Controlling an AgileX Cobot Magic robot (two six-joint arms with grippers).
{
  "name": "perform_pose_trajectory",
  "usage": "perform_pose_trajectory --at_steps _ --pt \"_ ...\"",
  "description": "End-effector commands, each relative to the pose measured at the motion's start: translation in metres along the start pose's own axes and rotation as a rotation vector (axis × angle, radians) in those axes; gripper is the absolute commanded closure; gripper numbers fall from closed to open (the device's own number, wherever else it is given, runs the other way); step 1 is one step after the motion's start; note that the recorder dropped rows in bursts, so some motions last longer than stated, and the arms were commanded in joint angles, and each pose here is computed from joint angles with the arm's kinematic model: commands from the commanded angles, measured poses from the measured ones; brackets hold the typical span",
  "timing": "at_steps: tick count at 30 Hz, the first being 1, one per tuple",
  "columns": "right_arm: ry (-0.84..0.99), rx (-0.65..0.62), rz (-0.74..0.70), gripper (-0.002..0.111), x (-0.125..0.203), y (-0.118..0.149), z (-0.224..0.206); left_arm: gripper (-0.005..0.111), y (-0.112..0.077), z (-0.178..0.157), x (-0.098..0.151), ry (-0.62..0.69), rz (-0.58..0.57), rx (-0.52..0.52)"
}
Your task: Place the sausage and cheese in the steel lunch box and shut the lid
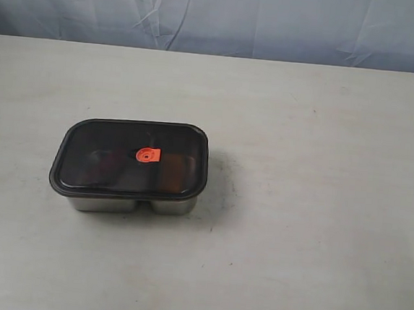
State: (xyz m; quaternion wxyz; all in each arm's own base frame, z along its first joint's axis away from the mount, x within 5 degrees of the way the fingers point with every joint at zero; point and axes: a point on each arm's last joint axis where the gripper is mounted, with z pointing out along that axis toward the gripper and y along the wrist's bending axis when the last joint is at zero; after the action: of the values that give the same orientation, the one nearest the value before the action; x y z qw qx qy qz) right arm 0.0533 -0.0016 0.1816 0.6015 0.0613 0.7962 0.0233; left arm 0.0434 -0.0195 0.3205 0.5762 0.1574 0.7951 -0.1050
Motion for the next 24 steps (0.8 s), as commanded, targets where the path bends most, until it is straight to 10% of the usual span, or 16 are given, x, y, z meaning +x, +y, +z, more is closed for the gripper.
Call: perform_pose_trajectory --at_steps 1,10,24 --pt "-0.004 0.004 -0.003 0.108 0.001 0.0 0.0 0.106 0.0 0.012 0.02 -0.027 -0.022 -0.007" --pt "-0.004 0.004 -0.003 0.108 0.001 0.0 0.0 0.106 0.018 0.036 0.1 -0.102 -0.108 -0.348" --pt "-0.004 0.004 -0.003 0.108 0.001 0.0 0.0 0.106 0.019 0.046 0.127 -0.1 -0.141 -0.359"
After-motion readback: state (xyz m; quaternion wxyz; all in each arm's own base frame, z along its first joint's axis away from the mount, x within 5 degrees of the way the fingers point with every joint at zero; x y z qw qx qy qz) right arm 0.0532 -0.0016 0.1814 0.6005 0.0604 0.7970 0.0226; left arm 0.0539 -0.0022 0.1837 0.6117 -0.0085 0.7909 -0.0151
